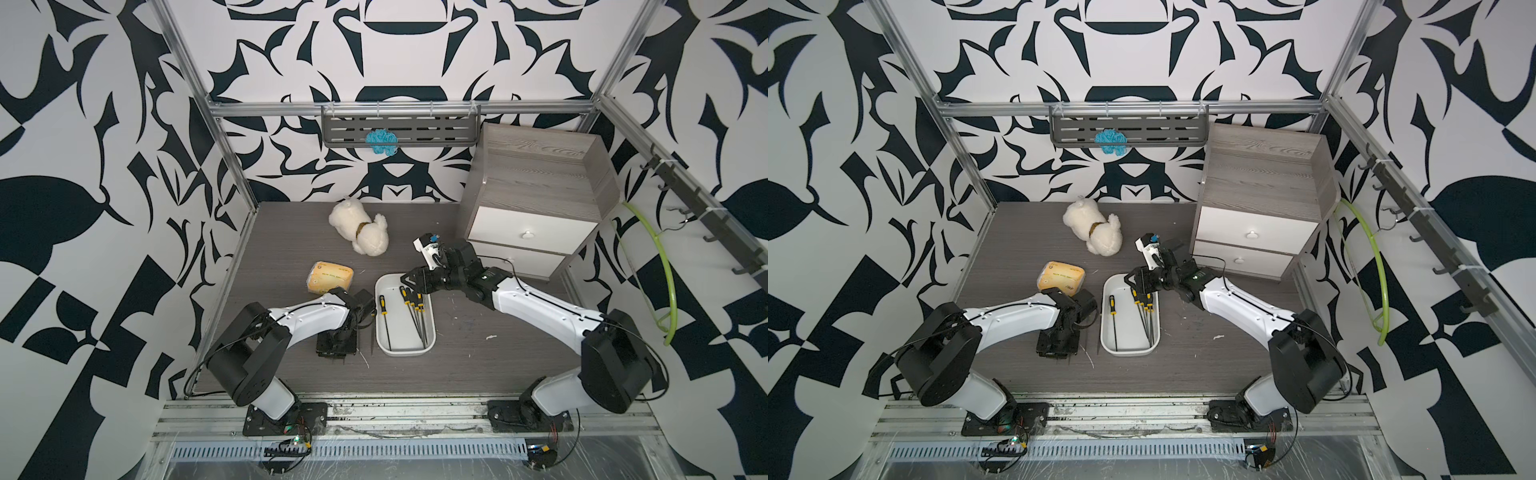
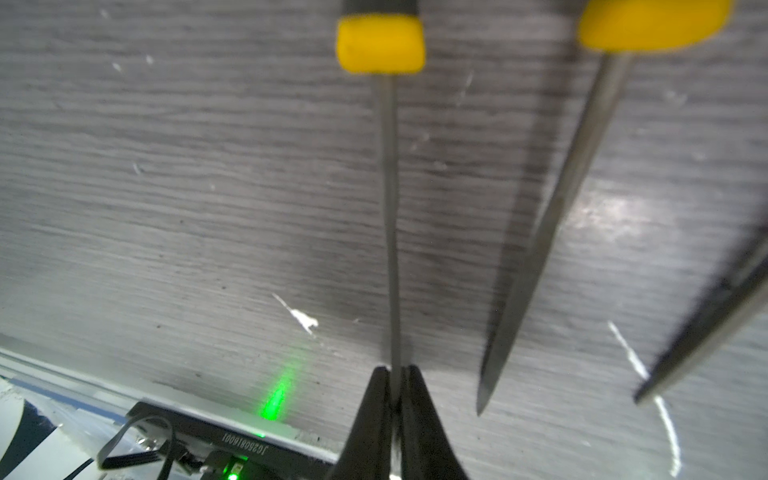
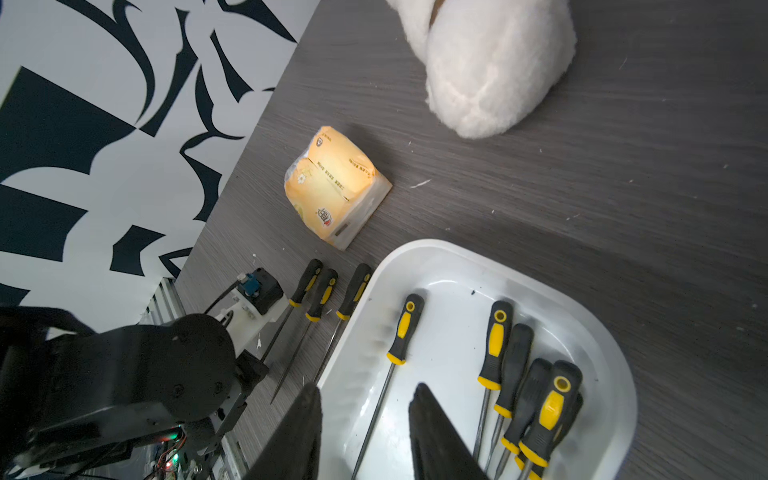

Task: Take the file tool out of the storage box
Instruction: Place the file tool at the center of the board.

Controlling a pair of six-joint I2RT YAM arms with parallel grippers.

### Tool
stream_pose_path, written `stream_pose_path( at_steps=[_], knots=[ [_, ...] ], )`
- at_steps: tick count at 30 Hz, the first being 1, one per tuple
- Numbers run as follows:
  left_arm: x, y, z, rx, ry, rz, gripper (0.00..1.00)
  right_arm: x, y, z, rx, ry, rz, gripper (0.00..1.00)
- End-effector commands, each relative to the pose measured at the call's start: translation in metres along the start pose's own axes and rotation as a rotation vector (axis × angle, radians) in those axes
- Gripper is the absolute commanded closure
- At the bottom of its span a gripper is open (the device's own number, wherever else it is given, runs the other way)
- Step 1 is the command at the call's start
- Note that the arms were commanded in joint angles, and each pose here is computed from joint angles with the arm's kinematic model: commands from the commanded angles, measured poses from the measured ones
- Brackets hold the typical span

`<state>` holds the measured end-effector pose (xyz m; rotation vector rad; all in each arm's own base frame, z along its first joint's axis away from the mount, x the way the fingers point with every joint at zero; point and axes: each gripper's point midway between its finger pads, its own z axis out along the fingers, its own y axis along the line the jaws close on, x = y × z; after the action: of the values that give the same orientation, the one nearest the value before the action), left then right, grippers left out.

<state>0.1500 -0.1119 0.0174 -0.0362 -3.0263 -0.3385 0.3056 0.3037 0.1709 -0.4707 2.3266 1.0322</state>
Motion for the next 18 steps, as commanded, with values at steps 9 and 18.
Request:
stream_pose_path(
  at_steps=[9, 18],
  knots=[
    [0.002, 0.004, -0.002, -0.015, 0.013, 0.004, 0.83, 0.017, 0.019, 0.036, -0.064, 0.187, 0.016, 0.63],
    [-0.027, 0.007, -0.068, 0.069, -0.219, -0.055, 0.58, 0.056, -0.005, 0.070, 0.283, 0.294, -0.124, 0.65]
  ],
)
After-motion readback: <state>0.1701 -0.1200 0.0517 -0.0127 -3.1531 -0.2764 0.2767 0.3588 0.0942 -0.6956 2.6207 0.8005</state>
